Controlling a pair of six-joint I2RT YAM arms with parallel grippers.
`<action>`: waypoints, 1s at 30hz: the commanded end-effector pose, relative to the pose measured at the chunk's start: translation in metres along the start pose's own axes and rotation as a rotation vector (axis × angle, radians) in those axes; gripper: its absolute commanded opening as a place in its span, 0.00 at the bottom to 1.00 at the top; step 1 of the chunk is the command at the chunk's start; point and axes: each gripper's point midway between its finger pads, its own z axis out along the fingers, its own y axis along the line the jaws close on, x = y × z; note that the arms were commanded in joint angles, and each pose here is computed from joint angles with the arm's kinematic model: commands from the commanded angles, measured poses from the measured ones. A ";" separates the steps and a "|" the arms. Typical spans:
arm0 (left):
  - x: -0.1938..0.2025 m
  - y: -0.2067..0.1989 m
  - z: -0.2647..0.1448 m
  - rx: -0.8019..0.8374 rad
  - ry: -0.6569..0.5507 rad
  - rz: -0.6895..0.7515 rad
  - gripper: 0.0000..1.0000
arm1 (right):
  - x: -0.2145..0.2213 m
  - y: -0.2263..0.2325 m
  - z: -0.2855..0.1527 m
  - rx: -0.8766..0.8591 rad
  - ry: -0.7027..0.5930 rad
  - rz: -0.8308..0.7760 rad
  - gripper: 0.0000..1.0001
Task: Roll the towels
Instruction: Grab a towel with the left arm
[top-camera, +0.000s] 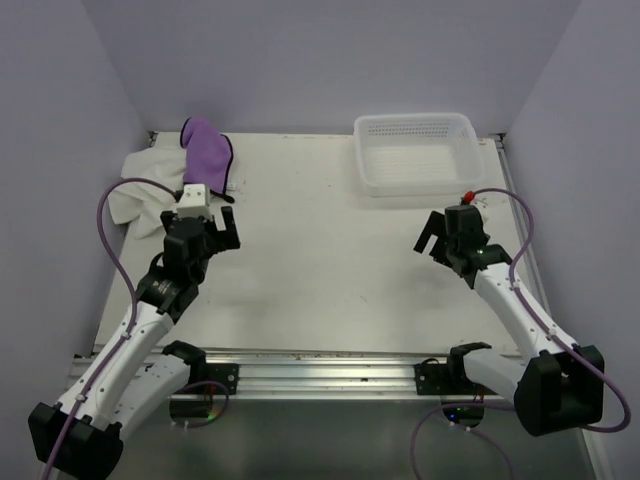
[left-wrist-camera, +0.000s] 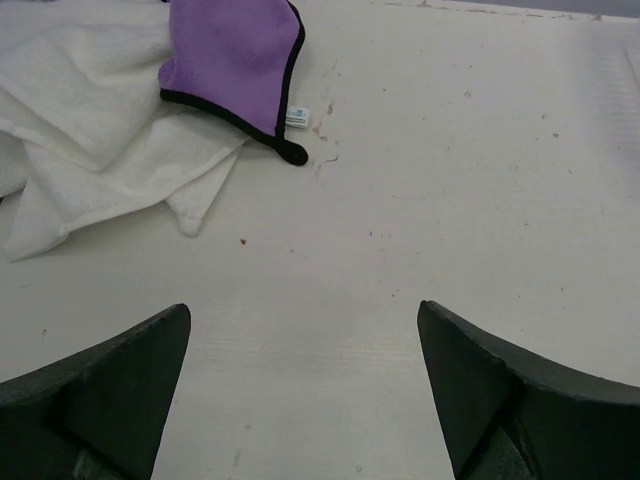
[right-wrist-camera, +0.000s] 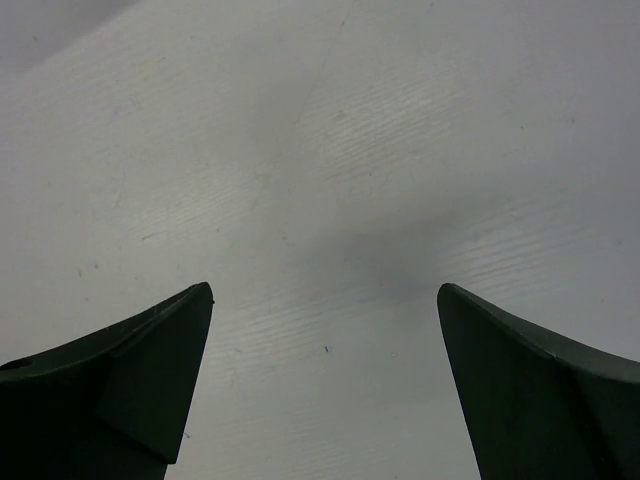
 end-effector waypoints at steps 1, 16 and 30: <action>-0.022 0.000 -0.003 0.004 -0.047 -0.009 1.00 | -0.019 0.016 -0.011 -0.090 -0.085 0.020 0.99; -0.037 0.008 0.017 -0.108 0.017 -0.020 1.00 | -0.002 0.032 -0.016 -0.219 -0.015 -0.056 0.99; -0.077 0.044 0.151 -0.281 0.243 -0.087 0.99 | 0.006 0.041 -0.025 -0.309 -0.027 -0.055 0.98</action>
